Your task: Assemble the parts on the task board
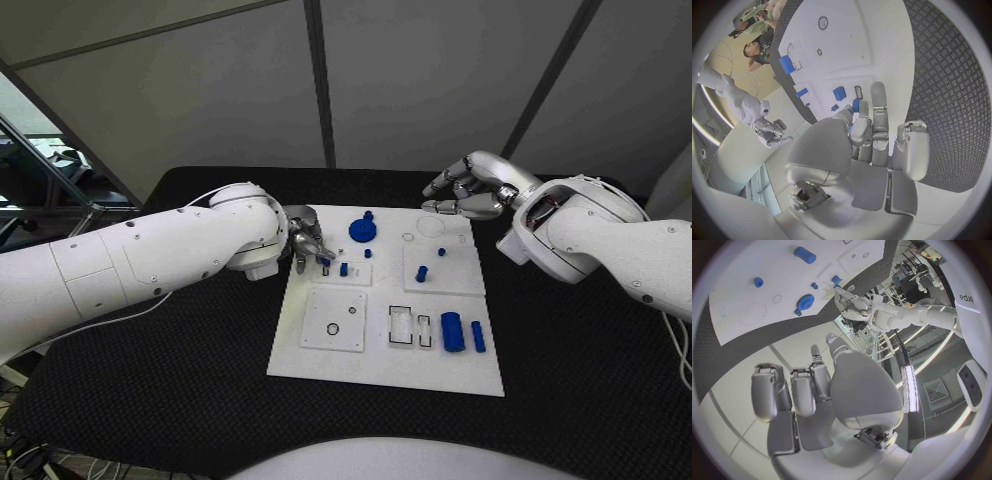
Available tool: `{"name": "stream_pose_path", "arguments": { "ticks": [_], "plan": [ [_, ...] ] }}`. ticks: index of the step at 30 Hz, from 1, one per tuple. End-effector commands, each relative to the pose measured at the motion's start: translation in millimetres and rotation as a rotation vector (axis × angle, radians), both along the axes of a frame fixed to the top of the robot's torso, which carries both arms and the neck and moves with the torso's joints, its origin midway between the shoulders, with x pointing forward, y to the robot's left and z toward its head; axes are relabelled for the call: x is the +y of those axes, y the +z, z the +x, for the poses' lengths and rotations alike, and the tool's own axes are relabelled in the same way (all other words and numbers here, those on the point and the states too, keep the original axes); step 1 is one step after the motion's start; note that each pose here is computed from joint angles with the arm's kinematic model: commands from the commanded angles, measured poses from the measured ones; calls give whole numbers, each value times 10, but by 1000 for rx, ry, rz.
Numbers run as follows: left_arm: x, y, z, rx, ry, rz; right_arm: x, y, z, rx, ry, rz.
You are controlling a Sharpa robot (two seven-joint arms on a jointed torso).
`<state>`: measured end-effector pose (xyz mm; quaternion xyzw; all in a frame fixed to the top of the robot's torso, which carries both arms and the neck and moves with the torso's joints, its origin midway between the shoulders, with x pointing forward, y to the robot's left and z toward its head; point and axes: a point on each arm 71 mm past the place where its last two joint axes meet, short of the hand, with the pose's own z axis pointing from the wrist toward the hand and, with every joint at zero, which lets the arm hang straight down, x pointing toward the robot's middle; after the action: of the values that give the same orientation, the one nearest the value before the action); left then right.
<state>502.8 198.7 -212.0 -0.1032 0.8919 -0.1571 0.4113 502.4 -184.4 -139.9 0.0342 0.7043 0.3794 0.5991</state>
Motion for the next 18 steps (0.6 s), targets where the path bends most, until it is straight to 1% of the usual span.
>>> {"name": "stream_pose_path", "arguments": {
  "ticks": [1,11,18],
  "plan": [
    [-11,4,-8,0,-18,17,14,12,-2,-3,10,-4],
    [-17,-24,-71,41,-47,43,19,12,-1,-8,13,-12],
    [5,-30,-94,51,-53,49,19,9,3,-8,13,-13]
  ]
}}
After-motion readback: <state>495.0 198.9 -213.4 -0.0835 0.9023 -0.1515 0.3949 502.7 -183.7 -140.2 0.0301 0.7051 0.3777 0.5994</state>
